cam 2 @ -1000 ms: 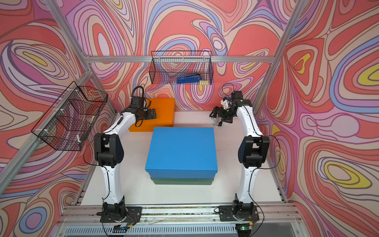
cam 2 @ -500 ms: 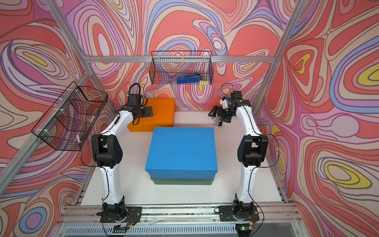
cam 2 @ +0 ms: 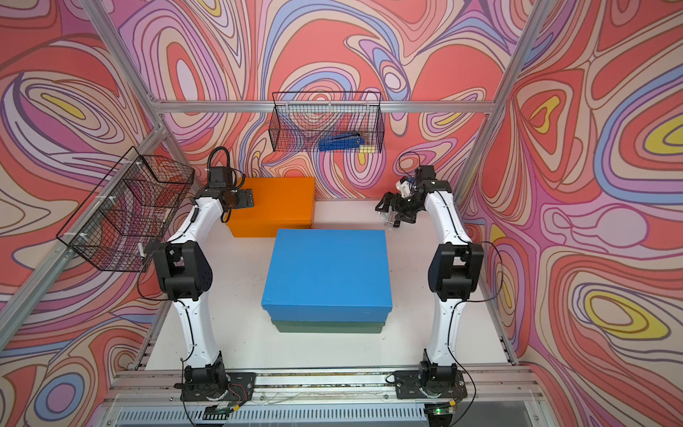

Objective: Stack the shoeboxes
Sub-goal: Move the shoebox to the center of the board.

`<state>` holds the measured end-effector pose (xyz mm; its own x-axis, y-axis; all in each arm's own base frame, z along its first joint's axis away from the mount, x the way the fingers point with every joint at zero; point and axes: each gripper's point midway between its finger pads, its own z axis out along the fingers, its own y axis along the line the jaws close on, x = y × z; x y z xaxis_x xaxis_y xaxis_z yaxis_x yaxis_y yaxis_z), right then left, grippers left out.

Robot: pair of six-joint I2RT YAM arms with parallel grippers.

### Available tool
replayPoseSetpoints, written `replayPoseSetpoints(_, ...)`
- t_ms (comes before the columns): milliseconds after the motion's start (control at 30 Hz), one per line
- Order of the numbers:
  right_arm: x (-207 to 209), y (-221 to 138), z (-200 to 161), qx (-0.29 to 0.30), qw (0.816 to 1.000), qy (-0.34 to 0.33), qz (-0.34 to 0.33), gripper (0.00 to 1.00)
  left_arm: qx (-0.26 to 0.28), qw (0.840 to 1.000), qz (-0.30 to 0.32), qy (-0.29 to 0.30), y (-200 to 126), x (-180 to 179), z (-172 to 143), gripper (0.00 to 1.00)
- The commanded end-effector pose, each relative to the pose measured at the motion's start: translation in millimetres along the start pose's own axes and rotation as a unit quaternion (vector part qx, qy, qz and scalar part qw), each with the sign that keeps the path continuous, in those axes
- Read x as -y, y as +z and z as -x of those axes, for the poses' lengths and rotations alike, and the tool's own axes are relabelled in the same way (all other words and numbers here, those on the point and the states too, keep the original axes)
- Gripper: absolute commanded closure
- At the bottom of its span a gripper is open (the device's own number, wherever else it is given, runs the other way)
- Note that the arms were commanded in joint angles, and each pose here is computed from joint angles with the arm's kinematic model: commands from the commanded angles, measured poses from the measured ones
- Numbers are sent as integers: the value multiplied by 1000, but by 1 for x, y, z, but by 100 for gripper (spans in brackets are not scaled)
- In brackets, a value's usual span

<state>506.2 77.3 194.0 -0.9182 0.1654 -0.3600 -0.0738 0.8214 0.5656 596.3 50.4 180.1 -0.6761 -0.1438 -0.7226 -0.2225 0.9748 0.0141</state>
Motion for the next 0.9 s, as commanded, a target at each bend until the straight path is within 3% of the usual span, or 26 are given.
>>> replayPoseSetpoints(0, -7, -11, -6, 0, 1000, -5, -9, 3, -4, 1000, 7, -2, 15, -10, -2, 0)
replayPoseSetpoints(400, -4, -9, -6, 1, 1000, -5, -12, 3, -28, 999, 22, -7, 41, -31, -25, 0)
replayPoseSetpoints(867, -4, -9, 5, 15, 1000, -16, -15, 3, -103, 984, -135, -51, 44, 33, -67, 0)
